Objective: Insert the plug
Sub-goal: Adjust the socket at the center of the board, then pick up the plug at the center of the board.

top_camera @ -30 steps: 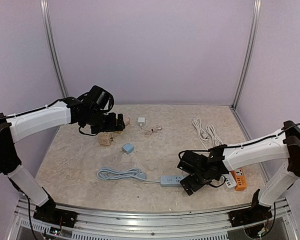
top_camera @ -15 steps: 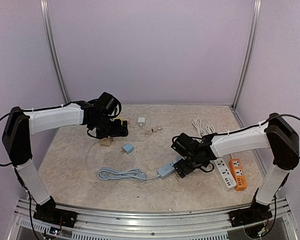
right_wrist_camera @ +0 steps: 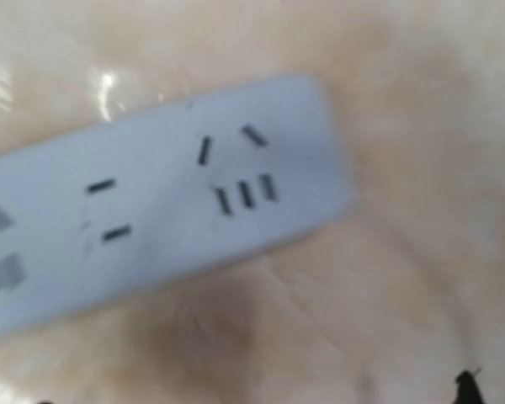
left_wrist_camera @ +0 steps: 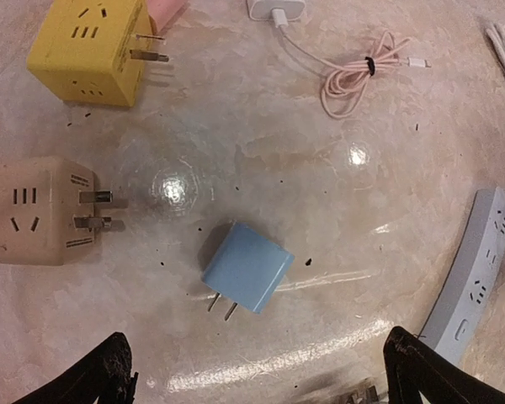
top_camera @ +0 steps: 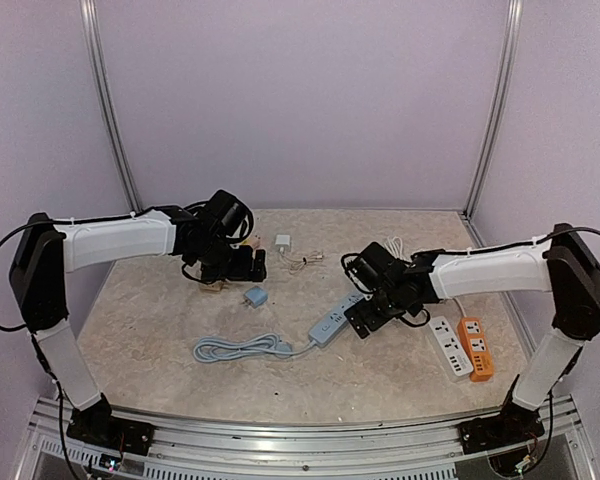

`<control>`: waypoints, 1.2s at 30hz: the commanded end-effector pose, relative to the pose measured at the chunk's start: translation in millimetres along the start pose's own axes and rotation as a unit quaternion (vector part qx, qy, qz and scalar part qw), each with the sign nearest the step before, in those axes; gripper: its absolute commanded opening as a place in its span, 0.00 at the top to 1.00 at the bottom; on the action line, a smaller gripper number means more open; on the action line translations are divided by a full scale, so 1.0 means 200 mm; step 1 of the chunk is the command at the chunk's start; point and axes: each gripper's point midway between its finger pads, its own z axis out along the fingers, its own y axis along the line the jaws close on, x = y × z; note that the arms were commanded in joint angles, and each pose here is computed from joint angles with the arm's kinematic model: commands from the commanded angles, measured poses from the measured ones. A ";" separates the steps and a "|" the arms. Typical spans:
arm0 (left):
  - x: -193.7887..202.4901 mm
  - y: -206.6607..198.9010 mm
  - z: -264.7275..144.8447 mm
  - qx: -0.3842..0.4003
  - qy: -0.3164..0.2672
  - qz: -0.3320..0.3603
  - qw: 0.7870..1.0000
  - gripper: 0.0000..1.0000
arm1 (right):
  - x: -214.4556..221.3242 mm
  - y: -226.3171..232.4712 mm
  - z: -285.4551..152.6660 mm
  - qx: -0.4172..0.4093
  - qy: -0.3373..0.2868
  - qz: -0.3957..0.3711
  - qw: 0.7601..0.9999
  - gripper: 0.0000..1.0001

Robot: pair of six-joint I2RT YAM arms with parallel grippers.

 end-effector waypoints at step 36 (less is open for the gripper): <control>-0.22 0.60 0.09 -0.040 0.030 -0.125 0.991 0.04 | -0.05 -0.21 -0.55 -0.038 -0.126 0.053 0.990 0.00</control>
